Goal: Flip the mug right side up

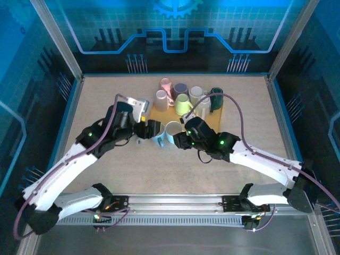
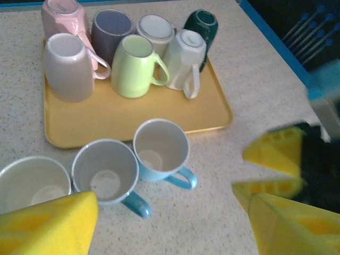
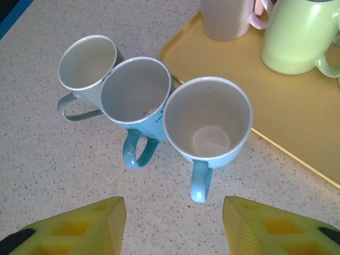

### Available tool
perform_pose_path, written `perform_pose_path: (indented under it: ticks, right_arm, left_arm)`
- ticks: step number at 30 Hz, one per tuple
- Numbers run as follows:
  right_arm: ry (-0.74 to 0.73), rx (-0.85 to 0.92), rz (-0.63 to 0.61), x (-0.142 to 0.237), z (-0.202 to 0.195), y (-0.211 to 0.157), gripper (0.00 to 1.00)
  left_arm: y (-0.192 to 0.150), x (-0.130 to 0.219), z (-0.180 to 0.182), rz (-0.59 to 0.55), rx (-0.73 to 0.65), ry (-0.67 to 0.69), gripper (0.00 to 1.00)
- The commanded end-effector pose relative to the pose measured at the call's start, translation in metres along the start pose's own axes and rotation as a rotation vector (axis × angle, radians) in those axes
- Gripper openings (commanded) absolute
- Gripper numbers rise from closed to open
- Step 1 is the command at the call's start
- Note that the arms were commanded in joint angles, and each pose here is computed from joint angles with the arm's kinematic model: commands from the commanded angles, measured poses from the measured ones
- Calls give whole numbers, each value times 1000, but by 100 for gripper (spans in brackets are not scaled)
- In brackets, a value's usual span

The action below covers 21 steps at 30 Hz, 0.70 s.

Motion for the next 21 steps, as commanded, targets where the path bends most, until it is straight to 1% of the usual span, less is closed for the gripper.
perform_pose_path:
  ticks: [1,6,11,12,15,18,21]
  right_arm:
    - [9,26,-18,9,-1,-4,55]
    - [-16,6,-46,25,-16,-9,60]
    - [-8,-26,-93,45,-29,-6,65]
    - [-9,-25,-75,43,-33,-14,65]
    - [-11,-34,-75,51,-40,-15,68]
    - [-16,-32,-77,55,-46,-16,68]
    - [-25,-55,-75,56,-52,-18,68]
  left_arm:
    - [23,-24,7,14,69,16,76]
    - [51,-71,20,-22,95,61,80]
    - [77,-124,46,-3,78,154,81]
    - [82,-134,54,7,92,177,81]
    - [90,-161,72,45,149,218,82]
    - [92,-183,84,75,167,270,82]
    - [93,-198,92,92,281,331,82]
Point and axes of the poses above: each hand's point on the last joint's axis, 136 mm out from that joint toward the fingers, its own x axis back along the fingers, its own z axis along the line the jaws close on, y = z × x, the point moved 3 cm from there along x, back along the fingers, and after that the axes turned 9 degrees about x, right-handed, at the moved point
